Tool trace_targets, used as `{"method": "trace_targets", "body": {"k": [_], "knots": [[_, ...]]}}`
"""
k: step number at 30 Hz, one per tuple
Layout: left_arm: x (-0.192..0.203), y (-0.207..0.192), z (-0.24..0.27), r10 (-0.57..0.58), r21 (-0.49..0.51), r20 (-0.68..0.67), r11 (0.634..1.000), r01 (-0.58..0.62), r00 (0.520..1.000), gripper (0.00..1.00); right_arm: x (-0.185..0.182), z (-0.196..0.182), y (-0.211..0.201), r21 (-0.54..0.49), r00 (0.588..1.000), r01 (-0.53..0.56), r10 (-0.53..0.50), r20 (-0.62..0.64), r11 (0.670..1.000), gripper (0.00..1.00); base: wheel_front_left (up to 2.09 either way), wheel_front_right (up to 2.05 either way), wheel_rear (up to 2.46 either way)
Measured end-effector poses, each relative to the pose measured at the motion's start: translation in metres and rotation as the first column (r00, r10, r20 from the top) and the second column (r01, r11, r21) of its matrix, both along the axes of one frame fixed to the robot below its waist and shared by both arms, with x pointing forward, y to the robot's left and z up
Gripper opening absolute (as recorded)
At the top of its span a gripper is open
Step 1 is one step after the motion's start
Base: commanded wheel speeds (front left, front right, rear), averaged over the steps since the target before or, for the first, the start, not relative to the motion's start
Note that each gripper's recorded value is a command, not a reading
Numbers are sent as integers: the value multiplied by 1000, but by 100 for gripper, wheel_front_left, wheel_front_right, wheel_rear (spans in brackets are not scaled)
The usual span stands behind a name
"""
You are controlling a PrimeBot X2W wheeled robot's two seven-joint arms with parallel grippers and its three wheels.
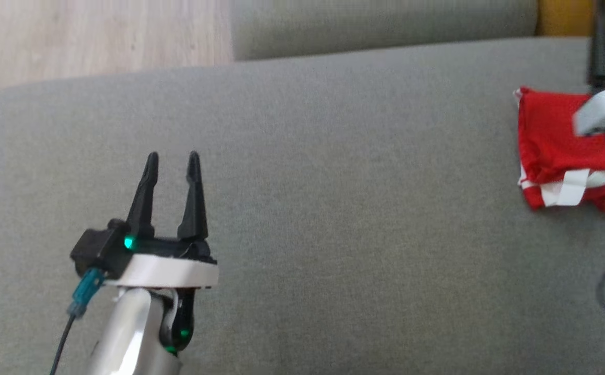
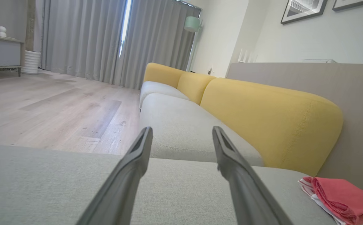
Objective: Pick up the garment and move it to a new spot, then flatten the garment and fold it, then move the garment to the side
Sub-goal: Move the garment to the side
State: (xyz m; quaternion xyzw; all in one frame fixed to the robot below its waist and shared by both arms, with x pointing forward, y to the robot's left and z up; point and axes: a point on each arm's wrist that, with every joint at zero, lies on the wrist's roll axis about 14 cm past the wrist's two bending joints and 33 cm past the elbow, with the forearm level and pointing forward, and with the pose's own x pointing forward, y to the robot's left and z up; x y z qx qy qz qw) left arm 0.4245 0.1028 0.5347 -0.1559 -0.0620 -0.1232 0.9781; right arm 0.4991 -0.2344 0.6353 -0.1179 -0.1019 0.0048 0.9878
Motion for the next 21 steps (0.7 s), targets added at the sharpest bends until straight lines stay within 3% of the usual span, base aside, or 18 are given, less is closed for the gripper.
{"method": "trace_targets", "body": {"k": [3,8,17,21], "knots": [[-12,6,9,17,6,26,1000,-17,1000,100,-18,13,31,124,996,-69,61,61,990,100,0,0,0],[-30,18,10,51,3,29,999,-51,998,100,-50,-7,52,239,994,-100,86,71,966,100,0,0,0],[-45,20,-14,60,52,-30,997,-58,998,100,-98,-101,52,406,995,-55,86,-57,912,100,0,0,0],[-51,23,-24,70,56,-57,996,-66,996,100,-114,-131,53,412,988,-26,86,-129,911,100,0,0,0]]}}
